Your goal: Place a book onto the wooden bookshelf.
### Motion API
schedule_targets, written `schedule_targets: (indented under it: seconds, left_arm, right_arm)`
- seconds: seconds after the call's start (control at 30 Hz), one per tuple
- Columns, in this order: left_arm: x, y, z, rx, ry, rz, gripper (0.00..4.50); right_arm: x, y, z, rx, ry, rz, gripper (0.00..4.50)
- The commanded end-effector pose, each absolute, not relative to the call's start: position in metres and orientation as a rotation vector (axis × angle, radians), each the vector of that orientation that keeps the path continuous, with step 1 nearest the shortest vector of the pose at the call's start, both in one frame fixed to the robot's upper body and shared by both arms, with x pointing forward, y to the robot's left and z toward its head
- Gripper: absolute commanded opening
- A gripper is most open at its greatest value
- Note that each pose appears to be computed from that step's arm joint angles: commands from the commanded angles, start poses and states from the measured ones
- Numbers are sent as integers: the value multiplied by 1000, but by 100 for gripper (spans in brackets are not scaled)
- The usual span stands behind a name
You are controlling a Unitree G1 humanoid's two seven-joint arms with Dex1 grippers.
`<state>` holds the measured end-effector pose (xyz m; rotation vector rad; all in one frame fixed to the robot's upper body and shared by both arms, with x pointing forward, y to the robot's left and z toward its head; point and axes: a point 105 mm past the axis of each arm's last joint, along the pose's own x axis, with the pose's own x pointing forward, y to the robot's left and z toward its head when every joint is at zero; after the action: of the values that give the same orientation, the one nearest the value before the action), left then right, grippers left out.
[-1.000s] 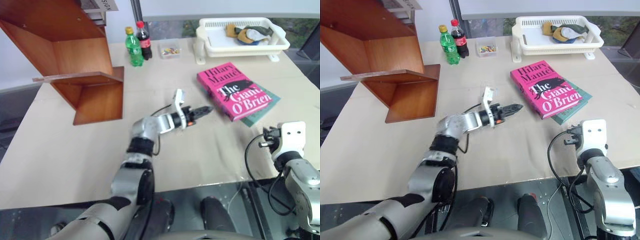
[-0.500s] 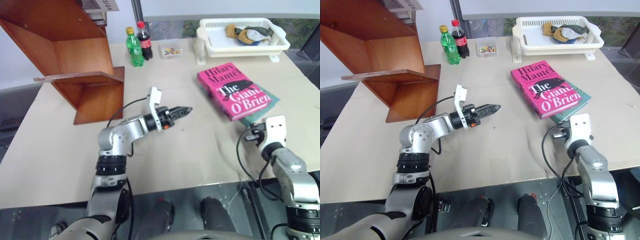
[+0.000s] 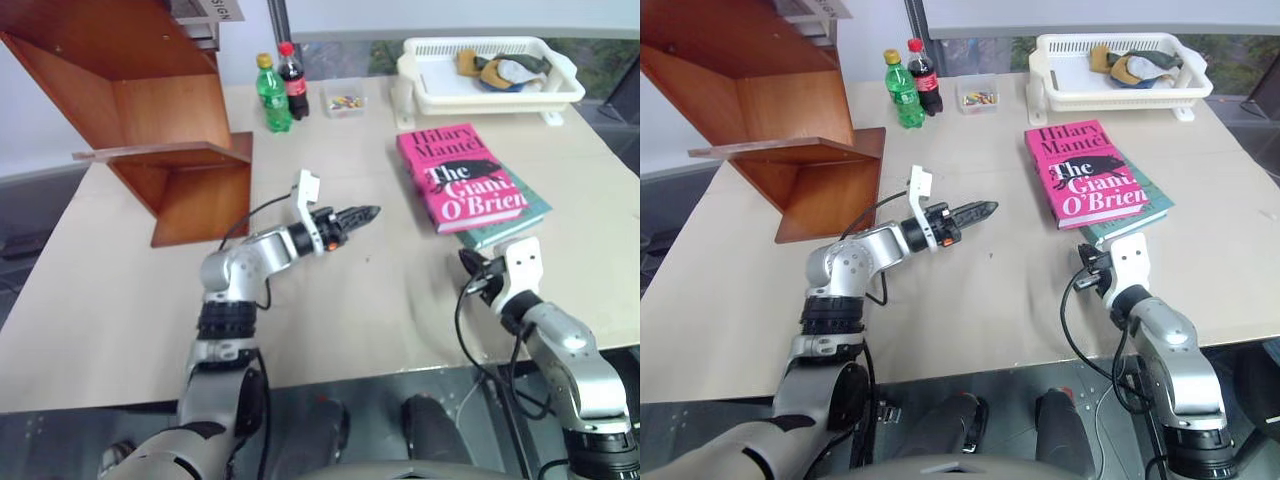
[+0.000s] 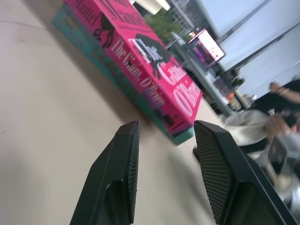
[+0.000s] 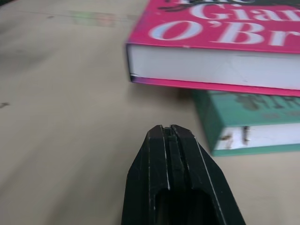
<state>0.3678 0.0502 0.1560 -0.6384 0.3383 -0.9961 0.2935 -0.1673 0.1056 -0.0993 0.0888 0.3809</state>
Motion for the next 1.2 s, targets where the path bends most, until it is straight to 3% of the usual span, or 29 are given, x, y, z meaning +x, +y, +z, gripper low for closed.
schedule_targets:
  seconds: [0.03, 0.17, 0.2, 0.3, 0.6, 0.97, 1.0, 1.07, 1.2]
  left_arm:
    - [374, 26, 159, -705, 390, -1047, 269]
    - [394, 2, 144, -736, 460, -943, 442]
    - [395, -4, 144, -752, 472, -947, 450]
    - [400, -20, 140, -801, 501, -928, 450]
    - [403, -66, 145, -943, 539, -913, 450]
    - [410, -69, 152, -1054, 522, -855, 450]
    - [410, -70, 152, -1059, 522, -851, 411]
    - [411, -71, 151, -1069, 525, -843, 384]
    - [409, -73, 150, -1081, 543, -843, 233]
  right_arm:
    - [279, -167, 128, -147, 19, 410, 0]
    - [261, -169, 147, -211, -25, 402, 126]
    - [258, -170, 150, -240, -31, 389, 194]
    - [247, -168, 159, -269, -49, 370, 333]
    - [228, -162, 185, -442, -102, 342, 333]
    - [222, -161, 190, -463, -115, 340, 333]
    - [222, -162, 190, -464, -115, 337, 340]
    - [222, -164, 189, -461, -115, 328, 340]
    - [221, -166, 189, -462, -115, 314, 340]
